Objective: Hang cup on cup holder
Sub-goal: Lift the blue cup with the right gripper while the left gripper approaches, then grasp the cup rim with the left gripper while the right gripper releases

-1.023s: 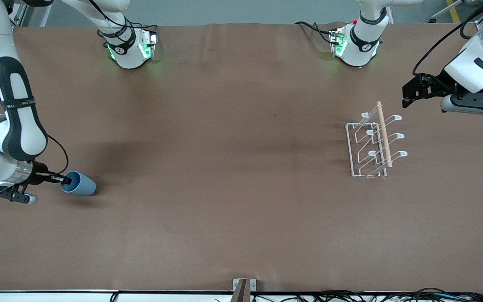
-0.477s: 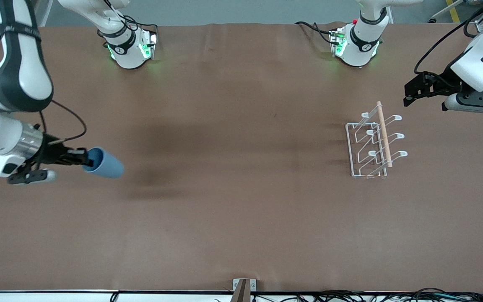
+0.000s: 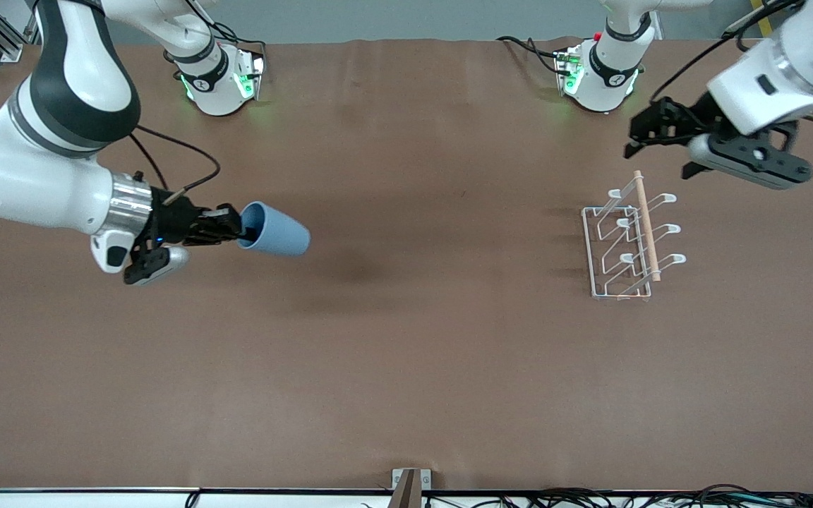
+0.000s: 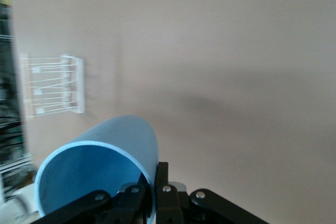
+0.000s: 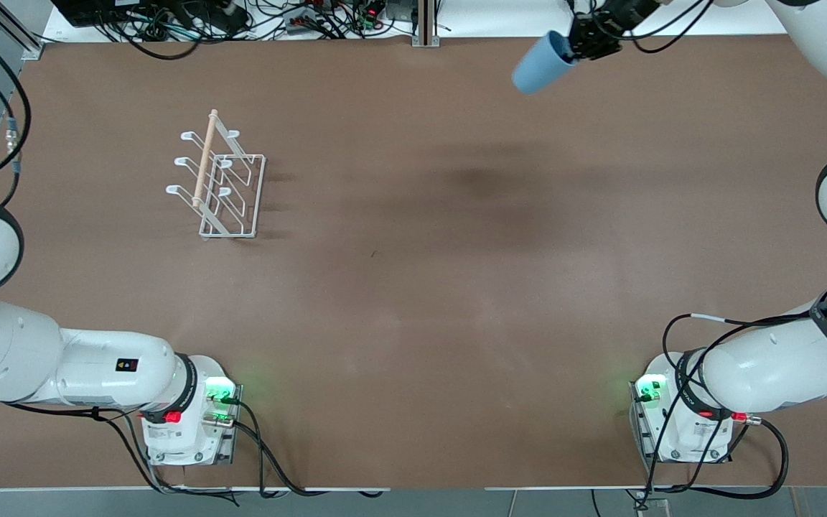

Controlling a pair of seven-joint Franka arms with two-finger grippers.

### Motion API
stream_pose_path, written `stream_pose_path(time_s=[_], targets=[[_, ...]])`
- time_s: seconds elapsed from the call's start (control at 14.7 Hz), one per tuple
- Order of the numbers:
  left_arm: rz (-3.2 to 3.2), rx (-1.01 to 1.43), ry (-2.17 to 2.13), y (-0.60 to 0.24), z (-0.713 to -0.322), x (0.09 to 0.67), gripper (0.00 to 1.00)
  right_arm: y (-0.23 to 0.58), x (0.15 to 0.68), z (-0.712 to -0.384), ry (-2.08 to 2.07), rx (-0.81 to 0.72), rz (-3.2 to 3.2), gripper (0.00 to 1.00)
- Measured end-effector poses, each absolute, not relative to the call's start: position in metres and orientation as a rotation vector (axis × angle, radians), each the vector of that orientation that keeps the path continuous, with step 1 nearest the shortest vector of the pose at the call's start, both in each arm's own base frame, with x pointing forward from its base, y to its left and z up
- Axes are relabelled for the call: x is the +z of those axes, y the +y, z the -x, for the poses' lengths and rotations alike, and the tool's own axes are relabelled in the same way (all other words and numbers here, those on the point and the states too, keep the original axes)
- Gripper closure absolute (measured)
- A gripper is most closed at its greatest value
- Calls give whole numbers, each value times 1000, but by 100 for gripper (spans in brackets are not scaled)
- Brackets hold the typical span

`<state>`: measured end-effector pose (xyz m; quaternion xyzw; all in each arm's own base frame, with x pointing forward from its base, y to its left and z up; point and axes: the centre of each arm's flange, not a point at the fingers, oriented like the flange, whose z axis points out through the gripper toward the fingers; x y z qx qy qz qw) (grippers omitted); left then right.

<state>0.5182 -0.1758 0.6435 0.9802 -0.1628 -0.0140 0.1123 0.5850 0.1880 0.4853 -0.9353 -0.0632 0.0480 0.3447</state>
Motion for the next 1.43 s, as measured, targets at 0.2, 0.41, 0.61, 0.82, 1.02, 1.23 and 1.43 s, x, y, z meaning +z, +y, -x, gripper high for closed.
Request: stream_pose_path(time_s=[0.2, 0.41, 0.61, 0.82, 1.02, 1.23, 1.43], targets=[[-2825, -7, -703, -259, -484, 659, 0, 230, 493, -574, -165, 153, 2298, 95], [-2748, 90, -889, -329, -450, 670, 0, 255, 499, -566, -154, 176, 2199, 95], [-2663, 148, -1030, -368, -437, 665, 0, 278, 502, -557, -164, 199, 2144, 95], [-2567, 205, -1122, -405, -430, 658, 0, 293, 503, -552, -162, 218, 2100, 95], [-2461, 286, -1227, -424, -443, 644, 0, 306, 504, -545, -177, 234, 2086, 95], [-2399, 321, -1264, -432, -461, 625, 0, 321, 505, -537, -193, 251, 2066, 95], [-2356, 350, -1314, -446, -467, 610, 0, 328, 506, -534, -198, 259, 2051, 95]])
